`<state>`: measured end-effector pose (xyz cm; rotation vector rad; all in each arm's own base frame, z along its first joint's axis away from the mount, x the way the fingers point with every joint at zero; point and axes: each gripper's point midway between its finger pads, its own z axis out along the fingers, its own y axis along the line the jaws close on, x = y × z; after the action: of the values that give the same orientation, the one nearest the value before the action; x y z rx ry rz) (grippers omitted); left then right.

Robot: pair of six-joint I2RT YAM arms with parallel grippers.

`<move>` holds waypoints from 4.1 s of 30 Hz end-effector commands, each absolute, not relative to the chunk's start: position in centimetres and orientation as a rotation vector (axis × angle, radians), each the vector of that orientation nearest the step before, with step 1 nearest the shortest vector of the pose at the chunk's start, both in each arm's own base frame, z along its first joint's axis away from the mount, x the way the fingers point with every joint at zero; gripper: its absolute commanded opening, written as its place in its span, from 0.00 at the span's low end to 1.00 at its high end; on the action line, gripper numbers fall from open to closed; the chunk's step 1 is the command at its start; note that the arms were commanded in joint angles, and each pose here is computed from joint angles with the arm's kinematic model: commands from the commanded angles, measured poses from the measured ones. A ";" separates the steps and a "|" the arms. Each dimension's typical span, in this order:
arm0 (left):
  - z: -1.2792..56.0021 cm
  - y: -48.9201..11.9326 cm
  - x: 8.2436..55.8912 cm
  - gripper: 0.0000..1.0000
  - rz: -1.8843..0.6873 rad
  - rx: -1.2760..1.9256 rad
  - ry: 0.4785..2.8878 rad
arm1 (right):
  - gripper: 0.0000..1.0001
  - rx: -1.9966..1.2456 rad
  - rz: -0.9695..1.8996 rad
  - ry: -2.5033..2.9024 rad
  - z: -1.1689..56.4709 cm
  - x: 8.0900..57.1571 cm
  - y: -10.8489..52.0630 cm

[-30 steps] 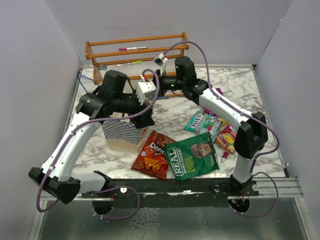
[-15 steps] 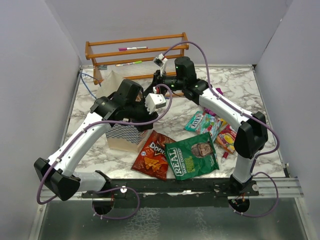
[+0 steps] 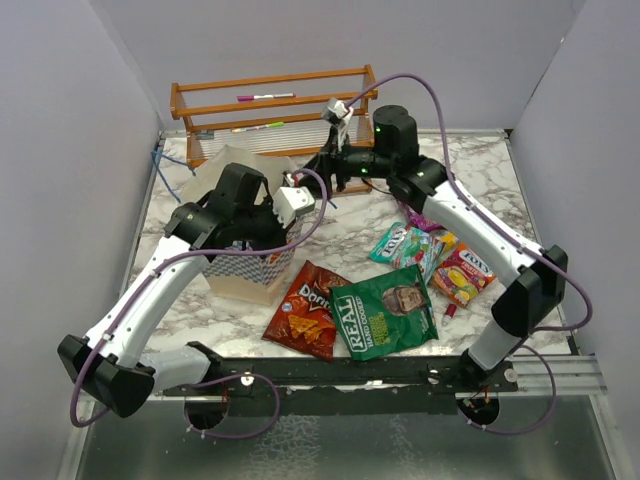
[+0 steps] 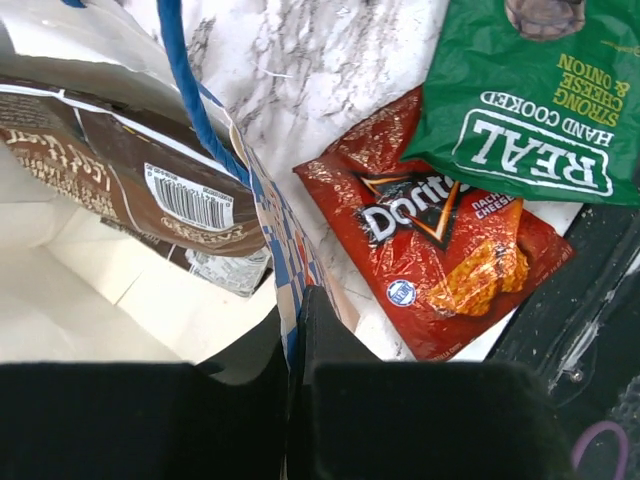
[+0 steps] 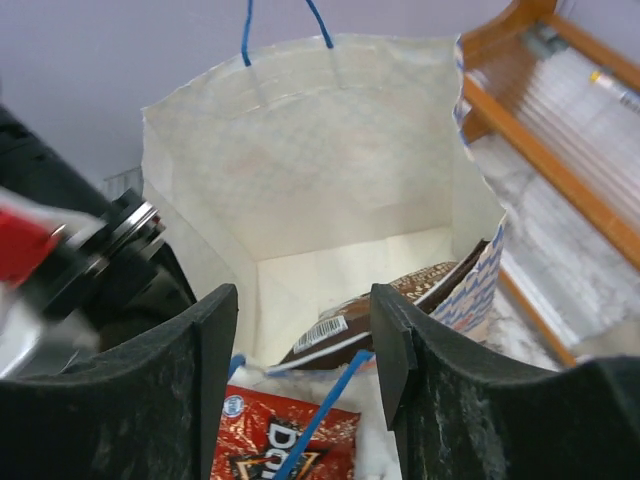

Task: Place the snacks into the paper bag
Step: Adjust the paper bag at the center of the board, then pick up the snack from the center of the board.

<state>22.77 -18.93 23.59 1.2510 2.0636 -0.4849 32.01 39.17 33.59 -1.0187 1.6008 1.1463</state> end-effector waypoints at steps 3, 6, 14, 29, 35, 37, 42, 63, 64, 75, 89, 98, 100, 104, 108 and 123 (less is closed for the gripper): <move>25.5 -17.4 23.6 0.00 -0.423 1.187 2.016 | 0.61 -1.029 0.963 1.501 36.8 31.5 36.6; 25.8 -16.6 23.8 0.00 -0.391 1.177 2.014 | 0.62 -1.011 0.895 1.483 37.5 31.9 35.4; 25.2 -14.6 24.4 0.00 -0.279 1.162 2.057 | 0.63 -0.947 0.756 1.460 38.5 33.0 30.9; 26.3 -14.6 23.4 0.31 -0.367 1.142 2.049 | 0.63 -0.863 0.377 1.729 28.8 36.1 19.2; 26.4 -15.3 23.0 0.51 -0.426 1.142 2.046 | 0.63 -0.875 0.274 1.902 22.5 35.5 14.9; 27.4 -15.5 23.0 0.57 -0.437 1.139 2.017 | 0.63 -0.898 0.265 1.966 20.4 34.7 13.8; 28.2 -16.0 22.7 0.67 -0.476 1.149 1.985 | 0.63 -1.009 0.277 2.102 16.0 31.8 12.4; 26.0 -16.6 20.3 0.75 -0.570 1.258 1.931 | 0.58 -1.254 0.370 2.455 6.1 24.9 9.9; 25.8 -16.6 20.2 0.75 -0.574 1.262 1.931 | 0.57 -1.257 0.380 2.459 5.8 24.9 10.0; 26.9 -18.1 19.4 0.76 -0.694 1.276 1.865 | 0.22 -1.247 0.496 2.468 4.7 24.5 11.3; 29.2 -19.6 21.3 0.81 -0.714 1.231 1.786 | 0.01 -1.239 0.509 2.358 9.8 25.3 12.2; 32.3 -21.1 21.5 0.81 -0.793 1.221 1.683 | 0.01 -1.259 0.583 2.236 15.3 25.6 13.7; 33.0 -21.4 21.5 0.81 -0.806 1.220 1.659 | 0.01 -1.252 0.569 2.196 17.1 26.0 13.9; 34.3 -22.1 21.7 0.81 -0.844 1.204 1.621 | 0.01 -1.223 0.539 2.128 20.2 26.8 14.2; 35.7 -22.8 22.4 0.81 -0.870 1.172 1.581 | 0.01 -1.187 0.477 2.062 23.4 28.0 14.2; 40.3 -24.9 24.9 0.80 -0.905 1.130 1.426 | 0.01 -1.145 0.330 1.743 36.5 32.3 15.2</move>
<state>24.56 -23.97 37.40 1.1199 1.5481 -0.8801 31.03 14.57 33.10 -1.1459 1.8522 0.3576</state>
